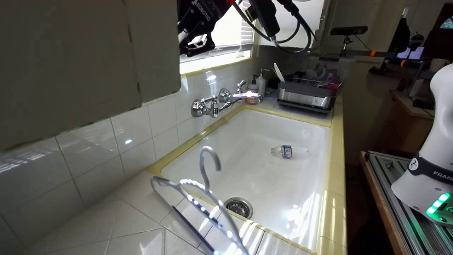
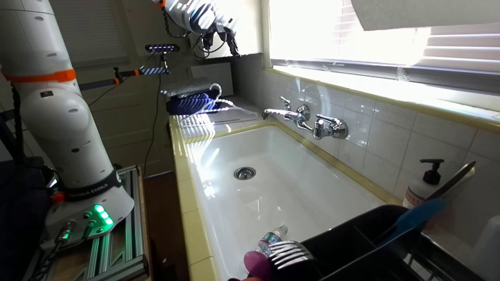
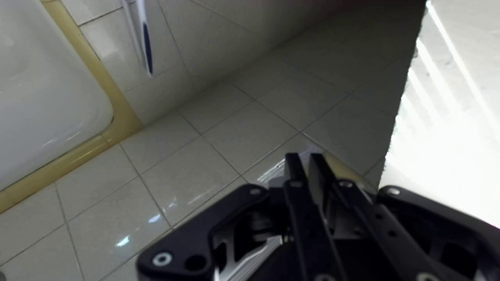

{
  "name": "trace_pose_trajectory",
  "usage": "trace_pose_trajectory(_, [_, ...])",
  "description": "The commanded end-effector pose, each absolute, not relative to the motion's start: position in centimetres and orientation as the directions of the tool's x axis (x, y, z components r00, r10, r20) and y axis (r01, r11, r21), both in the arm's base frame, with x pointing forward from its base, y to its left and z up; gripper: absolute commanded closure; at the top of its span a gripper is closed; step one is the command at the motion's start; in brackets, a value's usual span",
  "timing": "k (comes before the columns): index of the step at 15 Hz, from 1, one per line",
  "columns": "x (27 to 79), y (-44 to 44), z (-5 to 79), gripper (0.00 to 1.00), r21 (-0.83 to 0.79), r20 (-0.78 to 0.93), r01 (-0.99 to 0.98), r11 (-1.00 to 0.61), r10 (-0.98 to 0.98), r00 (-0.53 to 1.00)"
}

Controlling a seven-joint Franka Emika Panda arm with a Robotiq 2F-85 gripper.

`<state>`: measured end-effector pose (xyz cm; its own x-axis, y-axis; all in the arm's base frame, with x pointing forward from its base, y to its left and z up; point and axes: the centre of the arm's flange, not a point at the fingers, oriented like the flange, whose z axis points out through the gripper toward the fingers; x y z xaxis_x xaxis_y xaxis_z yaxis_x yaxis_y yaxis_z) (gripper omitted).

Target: Remove the hanger from the side of the upper cabinet and put it on the left side of the counter.

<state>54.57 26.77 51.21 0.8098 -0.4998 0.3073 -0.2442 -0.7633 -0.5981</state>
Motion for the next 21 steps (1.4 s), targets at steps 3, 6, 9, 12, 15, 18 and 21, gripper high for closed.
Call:
trace_pose_trajectory(3, [54.6,26.8,51.2,0.89,-0.598,0.308,-0.244,-0.763,-0.500,0.810])
trace_pose_trajectory(6, [54.6,26.8,51.2,0.89,-0.598,0.308,-0.243,-0.764,-0.499,0.810])
trace_pose_trajectory(9, [54.6,26.8,51.2,0.89,-0.598,0.308,-0.243,-0.764,-0.499,0.810])
trace_pose_trajectory(12, [54.6,26.8,51.2,0.89,-0.598,0.309,-0.243,-0.764,-0.499,0.810])
trace_pose_trajectory(15, [54.6,26.8,51.2,0.89,-0.598,0.309,-0.242,-0.764,-0.499,0.810])
trace_pose_trajectory(18, [54.3,26.3,51.3,0.97,-0.554,0.306,-0.258,-0.791,-0.482,0.821])
trace_pose_trajectory(21, [54.3,24.7,50.6,0.97,-0.448,0.299,-0.279,-0.849,-0.436,0.849])
